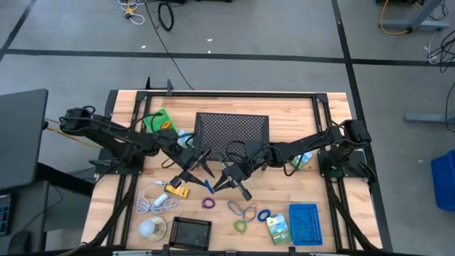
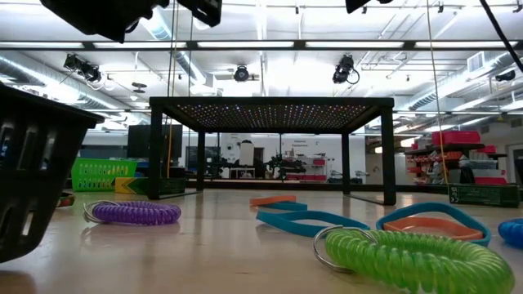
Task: Pick & Place Office Desk Supplies
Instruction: Put the blue spring keychain into the green bin
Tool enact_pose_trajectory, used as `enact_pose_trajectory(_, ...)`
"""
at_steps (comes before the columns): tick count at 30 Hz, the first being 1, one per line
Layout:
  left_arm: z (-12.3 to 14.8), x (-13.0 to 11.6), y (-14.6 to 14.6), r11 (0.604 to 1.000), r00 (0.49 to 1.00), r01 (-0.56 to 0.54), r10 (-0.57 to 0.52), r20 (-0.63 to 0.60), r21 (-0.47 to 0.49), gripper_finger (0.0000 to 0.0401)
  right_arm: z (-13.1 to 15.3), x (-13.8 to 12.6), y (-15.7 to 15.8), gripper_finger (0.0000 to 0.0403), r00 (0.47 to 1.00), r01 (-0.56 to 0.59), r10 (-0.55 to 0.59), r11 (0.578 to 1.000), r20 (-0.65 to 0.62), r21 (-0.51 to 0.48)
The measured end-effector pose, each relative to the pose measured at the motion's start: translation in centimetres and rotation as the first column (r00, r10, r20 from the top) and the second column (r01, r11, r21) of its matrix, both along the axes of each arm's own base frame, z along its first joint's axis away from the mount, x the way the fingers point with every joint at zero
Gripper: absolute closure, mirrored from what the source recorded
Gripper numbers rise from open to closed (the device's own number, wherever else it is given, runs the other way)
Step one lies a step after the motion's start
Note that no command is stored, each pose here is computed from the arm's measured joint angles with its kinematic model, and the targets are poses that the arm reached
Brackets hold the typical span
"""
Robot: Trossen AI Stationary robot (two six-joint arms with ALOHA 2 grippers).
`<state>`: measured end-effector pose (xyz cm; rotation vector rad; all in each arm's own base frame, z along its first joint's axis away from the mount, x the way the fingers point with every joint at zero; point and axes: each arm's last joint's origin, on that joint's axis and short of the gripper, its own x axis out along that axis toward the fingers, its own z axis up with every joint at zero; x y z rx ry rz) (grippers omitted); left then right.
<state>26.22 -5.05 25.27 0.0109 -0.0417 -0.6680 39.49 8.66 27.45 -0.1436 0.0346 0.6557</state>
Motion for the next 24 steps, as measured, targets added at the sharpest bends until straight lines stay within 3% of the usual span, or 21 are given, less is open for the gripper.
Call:
enact_pose_trajectory(5, 0.1, -0.05, -0.06, 1.0, 1.0, 0.02, -0.02, 0.008, -0.004, 0.0225, -0.01, 0.01, -0.01, 0.0402, 1.0, 0.0, 0.0, 1.0, 0.002, -0.003)
enact_pose_trajectory(14, 0.05, -0.11, -0.16, 0.999, 0.999, 0.05, -0.05, -0.007, -0.014, 0.0293, -0.01, 0.03, -0.1, 0.0402, 1.0, 0.002, -0.002, 1.0, 0.004, -0.006)
enact_pose_trajectory(24, 0.06, -0.01, -0.06, 1.0, 1.0, -0.002, 0.002, -0.006, -0.015, 0.0329, 0.0, 0.03, -0.1, 0.0402, 1.0, 0.002, -0.002, 1.0, 0.007, -0.008)
